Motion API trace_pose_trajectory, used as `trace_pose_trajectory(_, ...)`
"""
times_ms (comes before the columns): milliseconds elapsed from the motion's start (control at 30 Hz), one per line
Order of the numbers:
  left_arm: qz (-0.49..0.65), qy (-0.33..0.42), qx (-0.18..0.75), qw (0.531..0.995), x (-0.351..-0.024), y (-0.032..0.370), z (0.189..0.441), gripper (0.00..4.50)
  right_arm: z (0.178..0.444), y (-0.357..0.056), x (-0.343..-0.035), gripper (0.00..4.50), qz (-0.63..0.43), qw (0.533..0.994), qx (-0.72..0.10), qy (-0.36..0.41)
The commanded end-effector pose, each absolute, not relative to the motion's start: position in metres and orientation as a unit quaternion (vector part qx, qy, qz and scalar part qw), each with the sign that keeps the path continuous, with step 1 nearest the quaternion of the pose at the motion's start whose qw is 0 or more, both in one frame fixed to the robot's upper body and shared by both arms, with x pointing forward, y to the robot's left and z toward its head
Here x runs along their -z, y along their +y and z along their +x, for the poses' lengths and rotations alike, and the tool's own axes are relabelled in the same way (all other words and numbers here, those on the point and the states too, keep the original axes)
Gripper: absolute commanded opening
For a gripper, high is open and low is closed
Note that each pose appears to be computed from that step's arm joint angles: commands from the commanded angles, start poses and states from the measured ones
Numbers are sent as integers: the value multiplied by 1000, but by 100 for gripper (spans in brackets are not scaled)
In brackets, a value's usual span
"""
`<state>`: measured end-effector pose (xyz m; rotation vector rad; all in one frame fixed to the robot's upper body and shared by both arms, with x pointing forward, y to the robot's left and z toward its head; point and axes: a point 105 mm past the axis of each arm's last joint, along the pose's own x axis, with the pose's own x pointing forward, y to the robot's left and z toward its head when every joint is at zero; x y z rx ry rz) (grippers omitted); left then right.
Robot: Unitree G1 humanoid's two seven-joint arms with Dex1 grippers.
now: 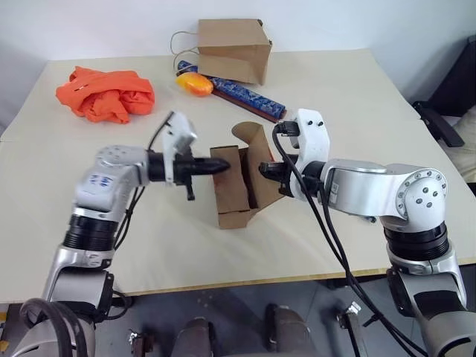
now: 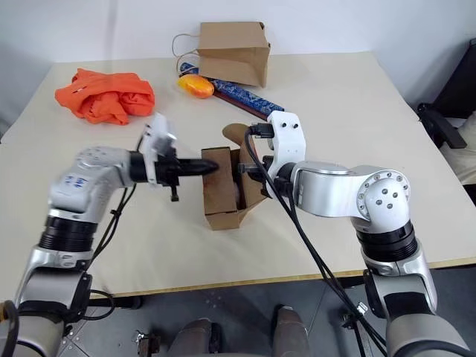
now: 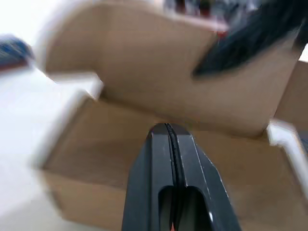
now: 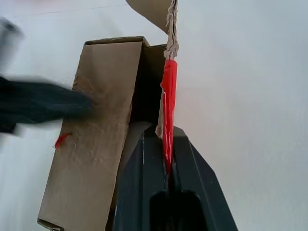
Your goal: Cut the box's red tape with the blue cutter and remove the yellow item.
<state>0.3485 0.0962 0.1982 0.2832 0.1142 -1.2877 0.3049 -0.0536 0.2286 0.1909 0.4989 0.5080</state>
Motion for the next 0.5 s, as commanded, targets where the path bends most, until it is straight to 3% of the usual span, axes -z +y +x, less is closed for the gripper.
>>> trace_pose_trajectory(33, 181, 83, 595, 779, -184, 104, 353, 0, 298, -49, -225, 4, 75, 928, -267, 248)
trace_pose_trajectory(233, 222, 122, 594, 763, -170, 124, 350, 0, 296, -56, -231, 4, 69, 932, -270, 232)
trace_pose_trajectory(500, 237, 176, 596, 746, -150, 150, 322, 0, 304, -104, -223, 4, 43, 935, -239, 257)
